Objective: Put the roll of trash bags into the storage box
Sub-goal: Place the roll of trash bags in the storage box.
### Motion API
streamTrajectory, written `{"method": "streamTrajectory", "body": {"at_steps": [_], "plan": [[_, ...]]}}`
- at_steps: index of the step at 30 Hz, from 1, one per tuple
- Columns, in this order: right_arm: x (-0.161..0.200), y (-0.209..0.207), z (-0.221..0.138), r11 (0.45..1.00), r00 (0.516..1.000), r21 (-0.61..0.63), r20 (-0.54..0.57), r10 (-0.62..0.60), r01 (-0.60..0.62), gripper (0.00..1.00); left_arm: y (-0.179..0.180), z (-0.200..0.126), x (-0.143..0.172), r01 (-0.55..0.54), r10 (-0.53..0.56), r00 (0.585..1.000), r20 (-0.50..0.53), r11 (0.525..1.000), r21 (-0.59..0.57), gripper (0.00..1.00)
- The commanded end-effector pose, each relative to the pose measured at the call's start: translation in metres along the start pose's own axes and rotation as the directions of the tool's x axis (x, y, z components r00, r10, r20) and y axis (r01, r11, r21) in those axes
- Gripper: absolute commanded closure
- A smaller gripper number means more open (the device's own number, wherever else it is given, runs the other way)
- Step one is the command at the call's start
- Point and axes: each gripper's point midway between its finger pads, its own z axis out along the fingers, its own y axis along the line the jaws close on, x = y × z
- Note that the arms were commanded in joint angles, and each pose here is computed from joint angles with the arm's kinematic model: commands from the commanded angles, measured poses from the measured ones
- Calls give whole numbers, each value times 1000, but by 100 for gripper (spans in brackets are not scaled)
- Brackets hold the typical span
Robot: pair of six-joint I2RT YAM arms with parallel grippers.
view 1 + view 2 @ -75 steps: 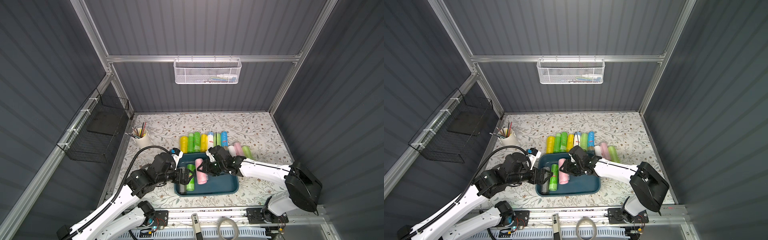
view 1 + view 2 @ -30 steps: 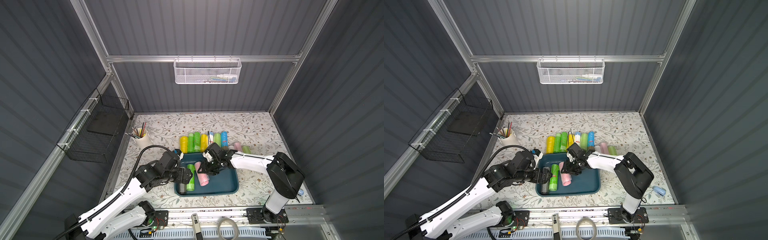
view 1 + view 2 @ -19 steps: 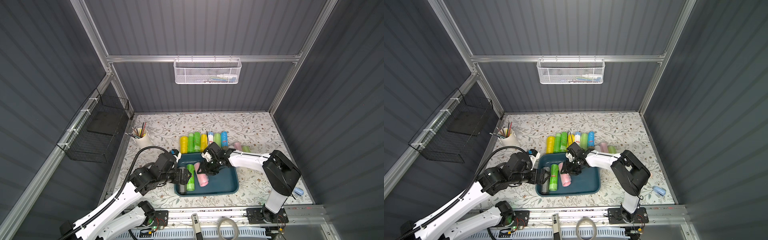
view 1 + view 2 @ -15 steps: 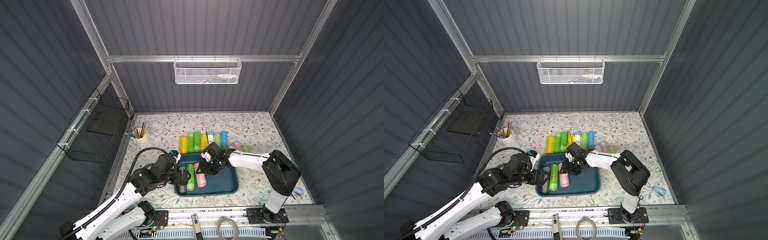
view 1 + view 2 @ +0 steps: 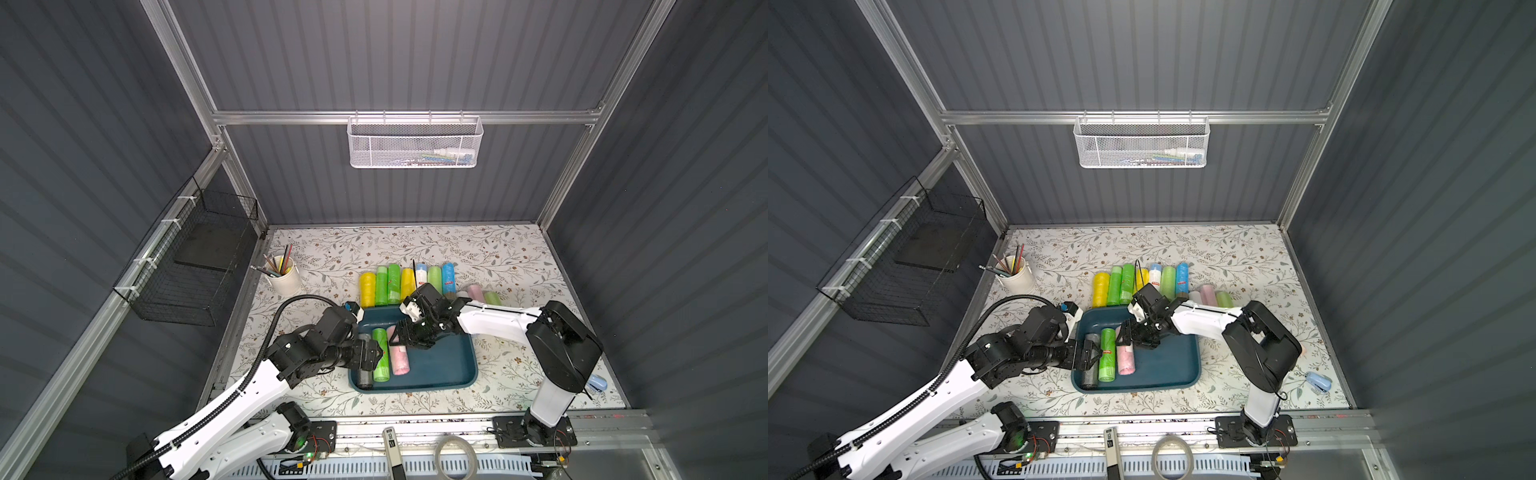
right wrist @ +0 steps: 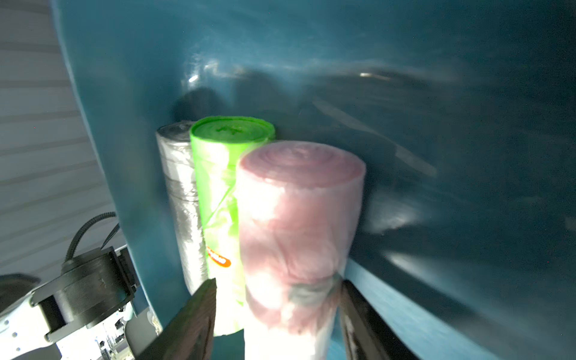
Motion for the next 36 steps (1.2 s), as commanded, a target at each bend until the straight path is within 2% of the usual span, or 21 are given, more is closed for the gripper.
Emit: {"method": "streamTrajectory", "body": {"at_steps": [1, 7, 11, 16, 19, 24, 29, 33, 36], "plan": [[3, 15, -9, 997, 999, -51, 6, -51, 51, 33, -2, 0, -4, -11, 11, 1000, -1, 1000, -5, 0], [-2, 26, -23, 994, 996, -75, 54, -76, 80, 28, -5, 2, -11, -29, 29, 1000, 6, 1000, -7, 0], [-7, 17, -35, 996, 991, -13, 99, -85, 87, 27, -6, 4, -15, -32, 32, 999, 11, 999, -6, 0], [-19, 9, -80, 983, 953, 128, 254, -163, 134, 24, -22, 7, -20, -42, 39, 998, 40, 996, 82, 0], [-30, -4, -118, 979, 923, 171, 350, -164, 109, 22, -36, 8, -24, -34, 28, 999, 46, 988, 152, 0], [-46, -68, -186, 978, 859, 201, 509, -50, -62, 23, -64, 6, -45, -27, 7, 997, 77, 967, 253, 0], [-42, -128, -256, 931, 754, 264, 656, 19, -253, 22, -87, 7, -61, -58, 29, 994, 107, 961, 271, 0], [-34, -174, -288, 862, 711, 326, 701, 55, -389, 26, -112, 19, -67, -82, 49, 992, 113, 947, 310, 0], [-32, -196, -293, 832, 712, 345, 698, 81, -433, 32, -134, 27, -70, -118, 79, 988, 131, 939, 323, 0]]}}
